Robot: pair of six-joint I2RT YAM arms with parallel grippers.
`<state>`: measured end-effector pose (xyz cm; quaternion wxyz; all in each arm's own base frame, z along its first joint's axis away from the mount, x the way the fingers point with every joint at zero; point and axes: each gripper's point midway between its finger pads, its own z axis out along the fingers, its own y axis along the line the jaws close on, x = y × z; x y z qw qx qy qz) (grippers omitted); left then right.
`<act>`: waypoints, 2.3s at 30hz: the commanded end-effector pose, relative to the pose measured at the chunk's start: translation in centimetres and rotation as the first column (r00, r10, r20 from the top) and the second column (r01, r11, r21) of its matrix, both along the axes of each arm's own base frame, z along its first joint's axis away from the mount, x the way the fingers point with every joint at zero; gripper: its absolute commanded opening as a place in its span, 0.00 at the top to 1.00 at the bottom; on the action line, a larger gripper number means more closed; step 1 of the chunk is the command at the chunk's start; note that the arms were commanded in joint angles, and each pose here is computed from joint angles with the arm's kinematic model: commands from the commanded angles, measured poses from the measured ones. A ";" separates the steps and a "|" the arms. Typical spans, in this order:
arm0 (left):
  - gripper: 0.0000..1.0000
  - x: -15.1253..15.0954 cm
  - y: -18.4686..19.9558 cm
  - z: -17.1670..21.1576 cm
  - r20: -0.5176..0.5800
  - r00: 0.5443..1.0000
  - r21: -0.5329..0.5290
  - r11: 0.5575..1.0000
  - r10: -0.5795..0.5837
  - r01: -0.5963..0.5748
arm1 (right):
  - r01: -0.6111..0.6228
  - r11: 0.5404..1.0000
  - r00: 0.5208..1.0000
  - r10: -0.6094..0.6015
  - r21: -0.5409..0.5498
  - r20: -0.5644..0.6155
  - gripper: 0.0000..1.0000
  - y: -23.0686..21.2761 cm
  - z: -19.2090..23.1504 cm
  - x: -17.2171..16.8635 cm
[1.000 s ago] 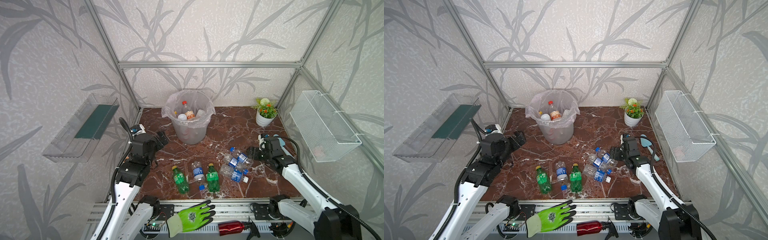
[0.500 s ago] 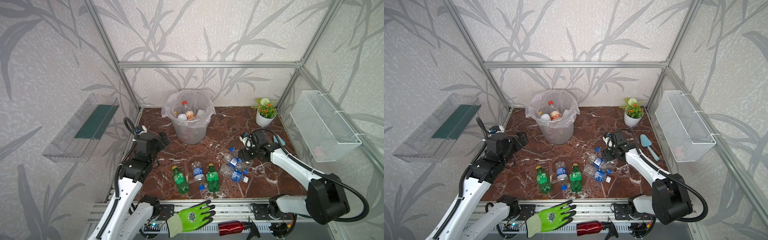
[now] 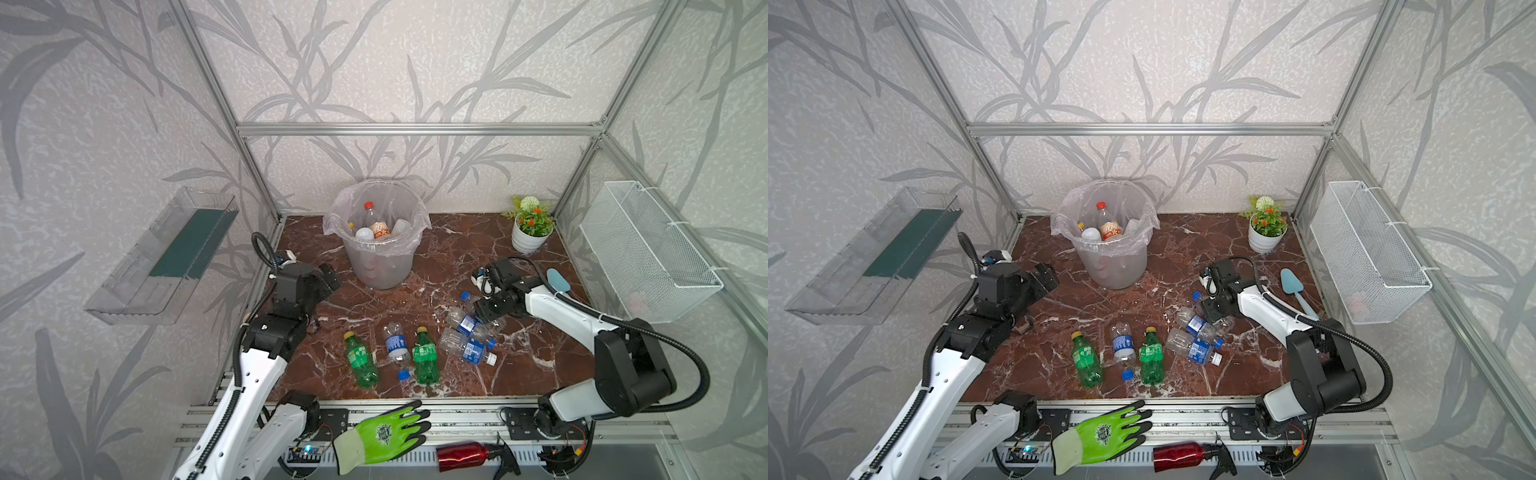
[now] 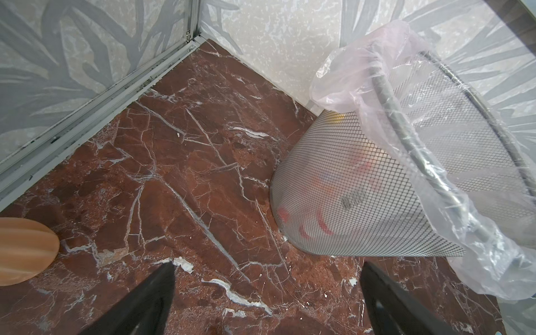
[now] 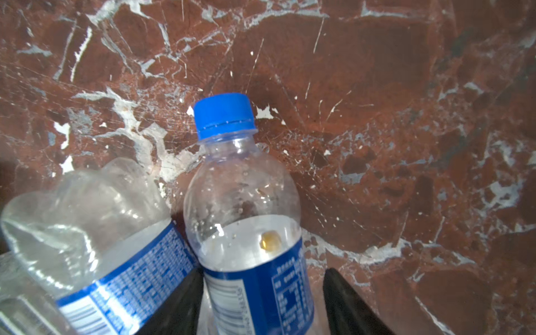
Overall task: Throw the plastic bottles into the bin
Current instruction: 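Grasp a blue-capped water bottle with the right gripper while the left gripper withdraws, then lift the blue-capped bottle with the right gripper and carry it over the bin, then release the blue-capped bottle into the bin while the left gripper reaches toward the green bottles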
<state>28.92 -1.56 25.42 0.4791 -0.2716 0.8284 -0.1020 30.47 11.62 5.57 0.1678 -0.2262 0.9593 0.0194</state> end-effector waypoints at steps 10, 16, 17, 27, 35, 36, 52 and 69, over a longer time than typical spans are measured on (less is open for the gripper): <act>0.01 -0.3 0.7 -0.1 -0.005 1.000 0.034 0.999 0.026 -0.026 | 0.019 0.993 0.997 -0.027 -0.113 -0.073 0.37 -0.6 -1.5 1.6; 0.01 -0.5 0.9 -0.1 -0.005 0.999 0.040 0.998 0.038 -0.038 | 0.027 0.996 0.999 -0.030 -0.087 -0.040 0.45 -0.1 -0.7 2.5; 0.01 -0.5 1.0 -0.1 -0.004 0.999 0.043 0.998 0.043 -0.042 | 0.031 0.996 0.999 -0.033 -0.082 -0.031 0.46 0.0 -0.5 2.6; 0.01 -1.2 2.2 -1.1 0.003 0.994 0.052 0.993 0.110 -0.110 | 0.122 0.916 0.901 -0.264 0.383 0.345 0.55 0.9 15.2 5.6; 0.01 -1.8 2.3 -2.4 -0.046 0.992 0.053 0.992 0.115 -0.113 | -0.114 0.587 0.641 -0.573 0.801 0.511 0.54 1.1 33.0 5.5; 0.01 -1.8 2.2 -2.5 -0.051 0.993 0.050 0.993 0.110 -0.108 | -0.139 0.538 0.637 -0.594 0.831 0.491 0.54 1.4 34.2 5.8; 0.01 -3.4 2.1 -3.0 -0.080 0.993 0.039 0.996 0.089 -0.086 | -0.206 0.624 0.897 -0.187 0.754 0.400 0.14 23.1 35.5 13.7; 0.01 -6.7 -1.7 -7.1 -0.241 0.970 -0.054 0.998 0.024 -0.039 | -0.013 0.721 0.816 -0.393 0.693 0.424 0.05 9.6 29.3 9.6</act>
